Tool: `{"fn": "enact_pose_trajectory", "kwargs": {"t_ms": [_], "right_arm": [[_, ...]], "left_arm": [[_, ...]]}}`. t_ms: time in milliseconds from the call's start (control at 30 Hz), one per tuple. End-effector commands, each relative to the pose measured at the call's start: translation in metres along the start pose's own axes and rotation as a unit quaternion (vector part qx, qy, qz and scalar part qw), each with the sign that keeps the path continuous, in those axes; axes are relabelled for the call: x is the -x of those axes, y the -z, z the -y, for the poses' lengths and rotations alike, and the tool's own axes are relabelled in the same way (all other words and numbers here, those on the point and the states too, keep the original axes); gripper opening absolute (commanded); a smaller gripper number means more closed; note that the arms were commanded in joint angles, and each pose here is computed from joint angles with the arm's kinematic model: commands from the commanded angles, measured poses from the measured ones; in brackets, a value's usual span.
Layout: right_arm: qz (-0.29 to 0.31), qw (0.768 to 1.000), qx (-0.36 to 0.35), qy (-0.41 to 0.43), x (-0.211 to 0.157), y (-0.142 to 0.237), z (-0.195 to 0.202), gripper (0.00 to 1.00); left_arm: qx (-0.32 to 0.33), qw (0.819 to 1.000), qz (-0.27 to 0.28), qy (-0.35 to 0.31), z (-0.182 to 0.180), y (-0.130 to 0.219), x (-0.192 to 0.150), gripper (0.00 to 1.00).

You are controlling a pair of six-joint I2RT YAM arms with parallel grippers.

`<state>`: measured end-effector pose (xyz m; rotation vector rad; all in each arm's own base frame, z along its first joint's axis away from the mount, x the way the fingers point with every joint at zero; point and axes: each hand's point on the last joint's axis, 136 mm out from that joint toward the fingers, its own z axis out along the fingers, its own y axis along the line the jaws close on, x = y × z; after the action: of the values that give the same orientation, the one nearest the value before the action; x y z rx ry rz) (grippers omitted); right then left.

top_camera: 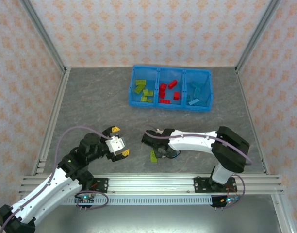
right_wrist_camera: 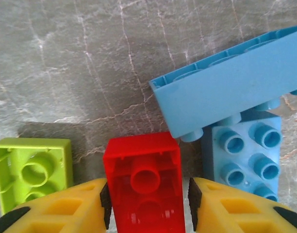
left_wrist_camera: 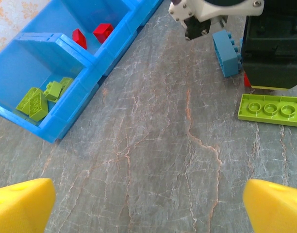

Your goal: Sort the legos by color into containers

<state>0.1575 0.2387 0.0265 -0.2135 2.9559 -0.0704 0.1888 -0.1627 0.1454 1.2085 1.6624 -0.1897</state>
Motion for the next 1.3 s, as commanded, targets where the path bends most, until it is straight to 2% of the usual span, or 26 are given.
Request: {"fn": "enact_pose_trajectory", "kwargs": {"t_ms": [0, 167, 333, 500, 667, 833, 1000, 1133, 1267], "right_arm": [[0.016, 1.000, -0.015, 0.015, 0.008, -0.002, -0.001, 0.45], [0.022, 0.999, -0.023, 0.015, 0.011, 0.000, 0.001, 0.29], [0.089, 0.996, 0.002, -0.005, 0.029, 0.034, 0.009, 0.27], [0.188, 0.982, 0.013, -0.016, 0.078, 0.087, 0.019, 0.28], [0.247, 0.969, -0.015, -0.024, 0.148, 0.103, 0.037, 0.28], [0.283, 0.958, -0.027, -0.044, 0.227, 0.100, 0.048, 0.27], [0.280, 0.957, -0.017, -0.076, 0.293, 0.070, 0.057, 0.27], [0.270, 0.957, -0.006, -0.104, 0.325, 0.046, 0.062, 0.27], [0.276, 0.954, -0.005, -0.114, 0.342, 0.042, 0.064, 0.37]], "left_arm": [[-0.002, 1.000, 0.011, -0.010, 0.002, 0.000, 0.003, 1.00], [-0.006, 1.000, 0.010, -0.011, 0.004, 0.000, 0.001, 1.00], [-0.007, 1.000, 0.011, -0.015, 0.004, -0.001, 0.001, 1.00], [-0.010, 1.000, 0.011, -0.023, 0.005, -0.001, 0.001, 1.00], [-0.007, 1.000, 0.011, -0.026, 0.004, 0.000, 0.001, 1.00], [-0.002, 0.999, 0.007, -0.037, 0.003, 0.001, -0.001, 1.00], [0.002, 0.999, 0.001, -0.047, 0.001, 0.002, -0.001, 1.00], [0.009, 0.999, -0.002, -0.053, 0.000, 0.004, -0.004, 1.00], [0.022, 0.998, -0.001, -0.050, -0.004, 0.006, -0.004, 1.00]]}}
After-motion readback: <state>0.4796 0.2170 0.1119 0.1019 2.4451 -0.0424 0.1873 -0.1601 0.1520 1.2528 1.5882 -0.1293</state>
